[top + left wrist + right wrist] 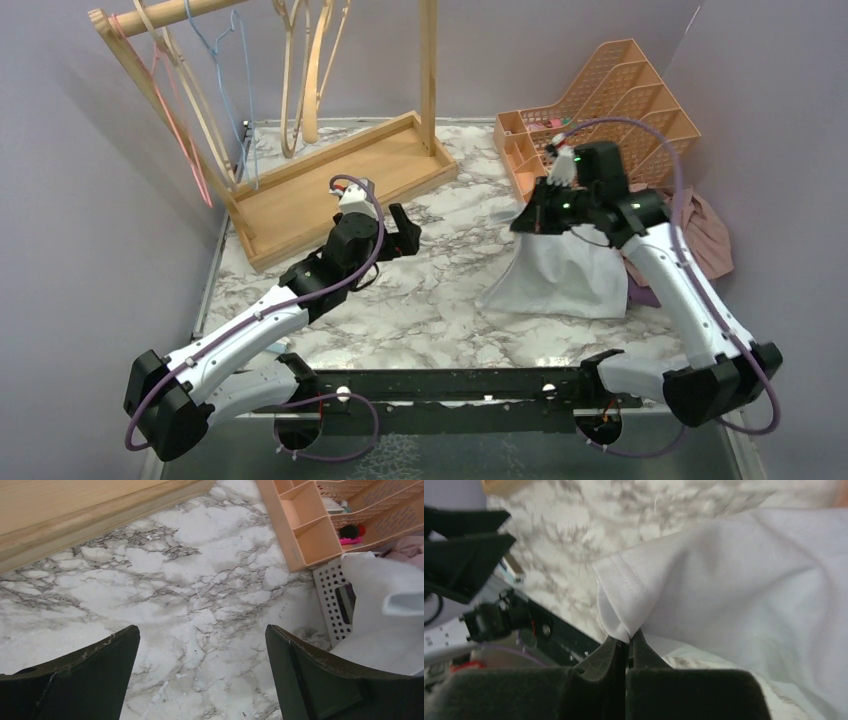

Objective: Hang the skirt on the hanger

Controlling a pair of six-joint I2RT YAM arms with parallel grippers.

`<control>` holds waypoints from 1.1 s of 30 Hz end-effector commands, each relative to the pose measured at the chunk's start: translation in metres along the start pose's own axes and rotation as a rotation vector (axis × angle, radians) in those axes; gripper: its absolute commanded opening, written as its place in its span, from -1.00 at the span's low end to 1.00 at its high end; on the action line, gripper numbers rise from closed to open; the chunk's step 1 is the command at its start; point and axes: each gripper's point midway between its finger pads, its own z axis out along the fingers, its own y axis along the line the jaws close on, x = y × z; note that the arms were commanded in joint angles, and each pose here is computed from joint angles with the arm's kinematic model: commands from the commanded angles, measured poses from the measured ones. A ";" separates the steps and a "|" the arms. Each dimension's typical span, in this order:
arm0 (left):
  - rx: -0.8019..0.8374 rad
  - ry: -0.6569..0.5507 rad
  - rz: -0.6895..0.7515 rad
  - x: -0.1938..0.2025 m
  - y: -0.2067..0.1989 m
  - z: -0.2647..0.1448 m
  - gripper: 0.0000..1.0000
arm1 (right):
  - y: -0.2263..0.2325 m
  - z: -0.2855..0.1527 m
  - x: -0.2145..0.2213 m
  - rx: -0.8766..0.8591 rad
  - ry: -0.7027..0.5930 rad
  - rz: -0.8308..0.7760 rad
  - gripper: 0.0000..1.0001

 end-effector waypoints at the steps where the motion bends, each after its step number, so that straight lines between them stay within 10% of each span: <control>1: -0.144 0.009 -0.021 0.003 0.028 -0.008 0.97 | 0.036 0.057 0.057 -0.113 0.185 0.003 -0.98; 13: -0.340 -0.010 -0.029 0.002 0.076 -0.031 0.97 | 0.163 0.188 0.115 -0.421 0.352 -0.044 -0.98; 15: -0.339 -0.016 -0.035 0.001 0.077 -0.034 0.98 | 0.165 0.200 0.116 -0.430 0.340 -0.018 -0.73; 22: -0.314 0.028 -0.032 0.015 0.079 -0.034 0.97 | 0.100 0.209 0.109 -0.065 0.240 -0.015 0.38; 33: -0.208 0.293 0.026 0.091 0.070 0.002 0.77 | -0.038 0.193 0.133 0.401 0.228 0.000 0.40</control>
